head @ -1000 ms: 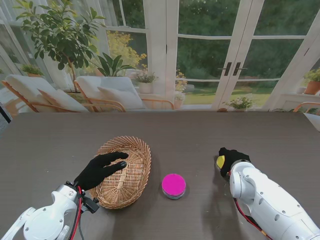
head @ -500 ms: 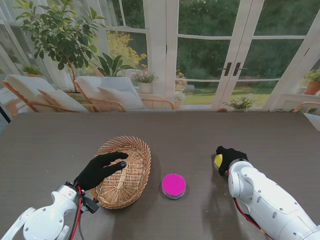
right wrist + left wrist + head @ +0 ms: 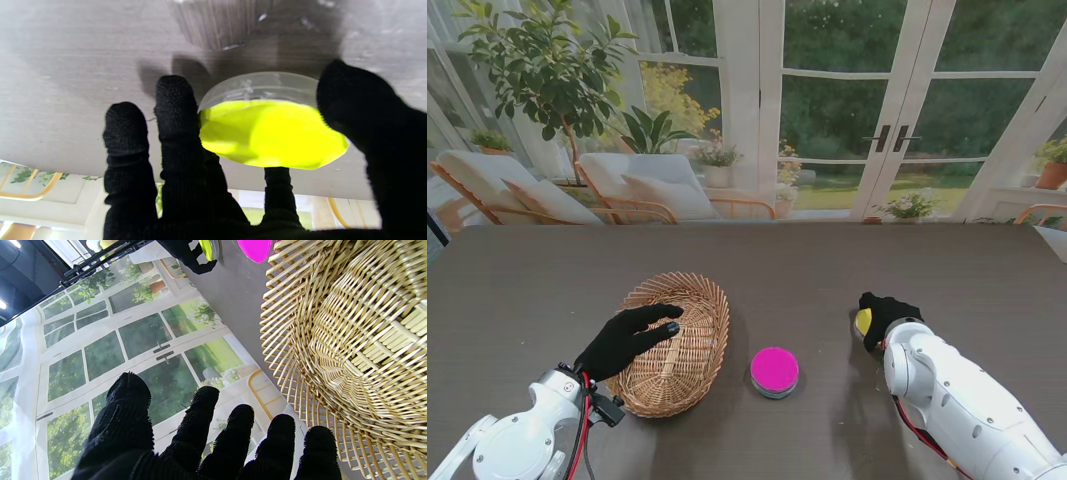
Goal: Stack culture dishes into a storage basket
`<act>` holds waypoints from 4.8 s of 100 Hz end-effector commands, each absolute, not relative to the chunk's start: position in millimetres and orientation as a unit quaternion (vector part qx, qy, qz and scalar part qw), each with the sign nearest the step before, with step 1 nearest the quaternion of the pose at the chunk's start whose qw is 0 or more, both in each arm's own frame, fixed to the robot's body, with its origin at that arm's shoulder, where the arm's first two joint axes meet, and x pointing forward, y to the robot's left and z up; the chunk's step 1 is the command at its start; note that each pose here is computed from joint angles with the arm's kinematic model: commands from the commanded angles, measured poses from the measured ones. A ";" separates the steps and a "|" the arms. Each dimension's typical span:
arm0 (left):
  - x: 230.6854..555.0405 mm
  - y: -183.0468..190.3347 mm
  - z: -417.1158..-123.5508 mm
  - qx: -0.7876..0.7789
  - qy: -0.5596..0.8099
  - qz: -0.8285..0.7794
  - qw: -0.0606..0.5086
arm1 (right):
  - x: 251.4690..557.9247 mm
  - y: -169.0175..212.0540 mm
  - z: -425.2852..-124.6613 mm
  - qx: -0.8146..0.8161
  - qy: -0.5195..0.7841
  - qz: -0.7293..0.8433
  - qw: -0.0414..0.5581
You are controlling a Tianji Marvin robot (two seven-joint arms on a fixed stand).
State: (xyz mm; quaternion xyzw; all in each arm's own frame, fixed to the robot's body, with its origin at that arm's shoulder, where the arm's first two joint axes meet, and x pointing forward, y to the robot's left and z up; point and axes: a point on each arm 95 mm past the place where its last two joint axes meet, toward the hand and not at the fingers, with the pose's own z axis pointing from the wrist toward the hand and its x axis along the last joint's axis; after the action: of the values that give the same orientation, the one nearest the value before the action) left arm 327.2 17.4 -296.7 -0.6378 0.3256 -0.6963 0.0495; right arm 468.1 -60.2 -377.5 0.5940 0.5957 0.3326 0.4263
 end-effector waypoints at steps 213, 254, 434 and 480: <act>321.7 16.8 -295.9 -0.640 0.327 -0.694 0.051 | 370.1 98.3 -332.9 0.490 0.668 0.474 0.298; 323.1 16.6 -296.4 -0.639 0.329 -0.694 0.050 | 362.6 101.9 -337.9 0.470 0.684 0.465 0.308; 323.0 16.6 -296.8 -0.642 0.330 -0.690 0.048 | 367.8 108.2 -350.1 0.450 0.713 0.435 0.316; 323.7 17.0 -297.1 -0.643 0.330 -0.689 0.045 | 368.8 108.3 -349.6 0.447 0.716 0.435 0.315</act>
State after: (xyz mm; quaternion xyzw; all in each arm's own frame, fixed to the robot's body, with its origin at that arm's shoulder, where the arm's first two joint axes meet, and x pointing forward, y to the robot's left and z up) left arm 324.7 18.5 -295.4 -0.6404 0.3257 -0.6935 0.0534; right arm 370.7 107.1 -348.4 0.4471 0.7106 0.4390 0.3199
